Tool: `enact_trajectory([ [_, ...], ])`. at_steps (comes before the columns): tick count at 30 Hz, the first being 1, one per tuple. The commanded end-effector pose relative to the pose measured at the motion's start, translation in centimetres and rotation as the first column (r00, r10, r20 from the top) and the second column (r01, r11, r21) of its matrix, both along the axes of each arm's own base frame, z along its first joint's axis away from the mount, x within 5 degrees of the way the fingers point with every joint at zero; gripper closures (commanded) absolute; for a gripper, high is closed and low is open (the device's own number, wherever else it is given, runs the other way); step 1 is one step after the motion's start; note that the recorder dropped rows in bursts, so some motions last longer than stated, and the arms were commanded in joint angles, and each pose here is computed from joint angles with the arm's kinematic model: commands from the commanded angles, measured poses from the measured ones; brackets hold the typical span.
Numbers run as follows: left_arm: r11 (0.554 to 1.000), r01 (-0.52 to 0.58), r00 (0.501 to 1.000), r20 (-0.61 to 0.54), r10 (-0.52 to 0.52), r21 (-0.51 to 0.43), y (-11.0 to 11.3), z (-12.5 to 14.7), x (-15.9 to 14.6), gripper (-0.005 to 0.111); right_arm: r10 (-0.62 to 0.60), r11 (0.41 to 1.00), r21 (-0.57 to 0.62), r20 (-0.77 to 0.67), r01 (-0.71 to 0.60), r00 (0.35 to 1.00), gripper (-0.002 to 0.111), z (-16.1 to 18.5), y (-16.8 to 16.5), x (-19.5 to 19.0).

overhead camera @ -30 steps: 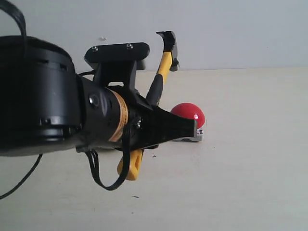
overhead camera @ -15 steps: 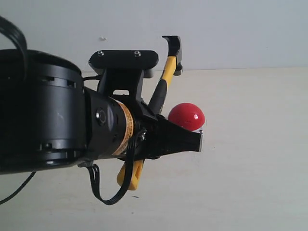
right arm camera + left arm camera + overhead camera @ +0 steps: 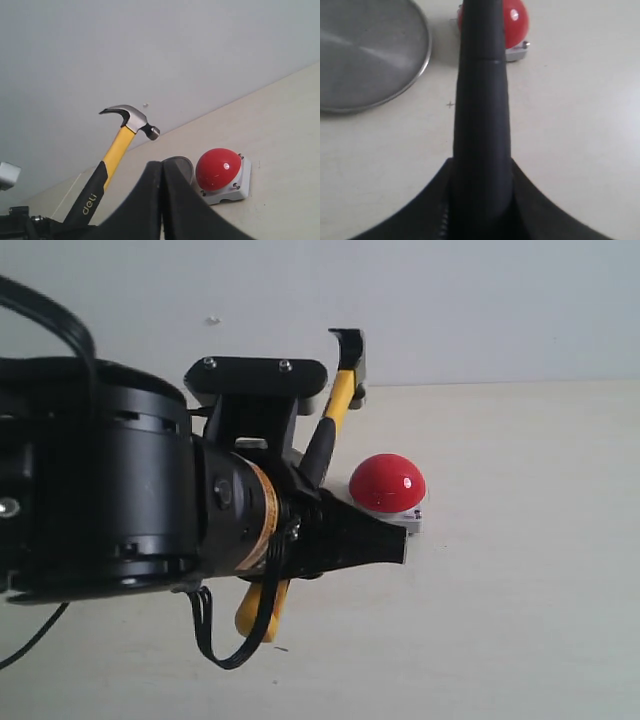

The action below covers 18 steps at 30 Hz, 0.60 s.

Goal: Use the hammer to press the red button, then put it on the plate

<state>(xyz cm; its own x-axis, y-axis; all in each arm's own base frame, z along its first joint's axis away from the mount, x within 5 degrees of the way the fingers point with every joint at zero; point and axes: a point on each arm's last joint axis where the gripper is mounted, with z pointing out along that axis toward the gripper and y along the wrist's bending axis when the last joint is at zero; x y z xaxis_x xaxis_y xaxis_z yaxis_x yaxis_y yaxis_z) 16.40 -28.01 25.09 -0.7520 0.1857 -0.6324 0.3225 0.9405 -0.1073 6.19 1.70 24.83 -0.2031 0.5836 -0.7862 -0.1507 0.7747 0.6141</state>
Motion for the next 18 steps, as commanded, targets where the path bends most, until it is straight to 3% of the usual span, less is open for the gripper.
enact_trajectory([
  [1,0.998,0.056,0.998,0.024,-0.055,-0.029,-1.4,-0.8,0.4,0.107,-0.002,1.000,-0.004,0.012,0.002,1.000,0.108,0.0,0.0,0.0],
  [6,0.998,0.065,0.998,-0.001,-0.065,-0.012,-2.9,-3.2,1.3,0.107,-0.002,1.000,-0.004,0.012,0.002,1.000,0.108,0.0,0.0,0.0],
  [11,0.998,0.064,0.998,0.001,-0.064,-0.009,-3.5,-3.3,1.6,0.107,-0.002,1.000,-0.004,0.012,0.002,1.000,0.108,0.0,0.0,0.0],
  [18,0.998,0.054,0.990,0.129,-0.053,-0.011,-3.9,3.6,2.7,0.107,-0.002,1.000,-0.004,0.012,0.002,1.000,0.108,0.0,0.0,0.0],
])
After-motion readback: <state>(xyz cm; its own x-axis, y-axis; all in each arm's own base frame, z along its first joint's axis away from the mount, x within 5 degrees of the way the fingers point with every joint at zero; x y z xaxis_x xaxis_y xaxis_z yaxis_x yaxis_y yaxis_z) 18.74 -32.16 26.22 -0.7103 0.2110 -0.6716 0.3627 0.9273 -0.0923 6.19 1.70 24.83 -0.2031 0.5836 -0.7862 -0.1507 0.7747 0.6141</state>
